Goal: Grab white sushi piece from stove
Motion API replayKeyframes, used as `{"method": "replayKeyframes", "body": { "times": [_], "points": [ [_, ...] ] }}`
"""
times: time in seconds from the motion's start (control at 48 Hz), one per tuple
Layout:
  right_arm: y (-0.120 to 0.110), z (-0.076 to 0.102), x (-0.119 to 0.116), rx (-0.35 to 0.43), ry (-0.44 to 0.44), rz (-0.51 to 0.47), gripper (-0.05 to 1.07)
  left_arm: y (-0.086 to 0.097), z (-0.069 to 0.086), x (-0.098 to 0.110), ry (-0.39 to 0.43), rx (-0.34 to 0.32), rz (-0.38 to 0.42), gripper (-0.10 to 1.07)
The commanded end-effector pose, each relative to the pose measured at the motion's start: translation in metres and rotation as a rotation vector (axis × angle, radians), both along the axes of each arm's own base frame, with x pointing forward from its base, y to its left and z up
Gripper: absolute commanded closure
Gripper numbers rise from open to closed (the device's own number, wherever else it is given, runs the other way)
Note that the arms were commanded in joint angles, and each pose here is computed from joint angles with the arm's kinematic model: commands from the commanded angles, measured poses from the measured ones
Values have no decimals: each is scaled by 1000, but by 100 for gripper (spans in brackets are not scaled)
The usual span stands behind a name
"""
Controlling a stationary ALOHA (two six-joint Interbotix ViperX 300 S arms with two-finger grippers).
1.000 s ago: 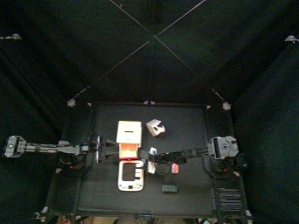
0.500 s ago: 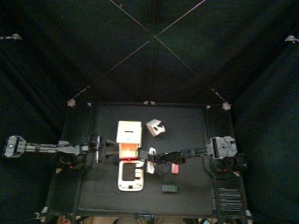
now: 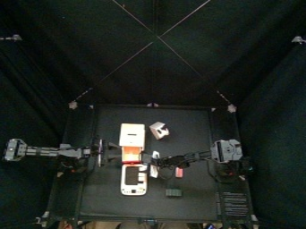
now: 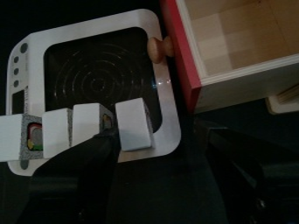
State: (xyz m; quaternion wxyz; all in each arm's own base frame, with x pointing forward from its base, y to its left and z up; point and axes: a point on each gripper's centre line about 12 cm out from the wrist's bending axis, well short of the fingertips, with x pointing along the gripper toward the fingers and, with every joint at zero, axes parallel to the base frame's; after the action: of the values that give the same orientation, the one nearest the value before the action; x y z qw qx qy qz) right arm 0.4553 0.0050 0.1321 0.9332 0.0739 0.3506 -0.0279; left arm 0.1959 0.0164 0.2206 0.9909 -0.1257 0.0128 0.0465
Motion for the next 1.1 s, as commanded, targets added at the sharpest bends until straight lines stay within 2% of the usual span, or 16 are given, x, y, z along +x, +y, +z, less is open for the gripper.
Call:
{"method": "replayKeyframes", "body": {
  "times": [0.0, 0.188, 0.354, 0.688, 0.938, 1.083],
  "points": [
    [0, 16, 6, 2, -43, 0, 12, 0, 5, 2, -17, 0, 1, 9],
    [-1, 15, 5, 5, -31, -10, 32, 0, 4, 2, -15, 0, 1, 9],
    [-1, 18, 4, -1, -28, -10, 43, 0, 4, 2, -15, 0, 1, 9],
    [-1, 46, -3, -7, -86, -5, 44, 0, 5, 2, -17, 0, -1, 9],
    [0, 51, -5, -9, -95, 0, 44, 0, 4, 2, -15, 0, -1, 8],
    [0, 63, -5, -13, -123, 4, 44, 0, 4, 2, -15, 0, -1, 8]
  ]
}}
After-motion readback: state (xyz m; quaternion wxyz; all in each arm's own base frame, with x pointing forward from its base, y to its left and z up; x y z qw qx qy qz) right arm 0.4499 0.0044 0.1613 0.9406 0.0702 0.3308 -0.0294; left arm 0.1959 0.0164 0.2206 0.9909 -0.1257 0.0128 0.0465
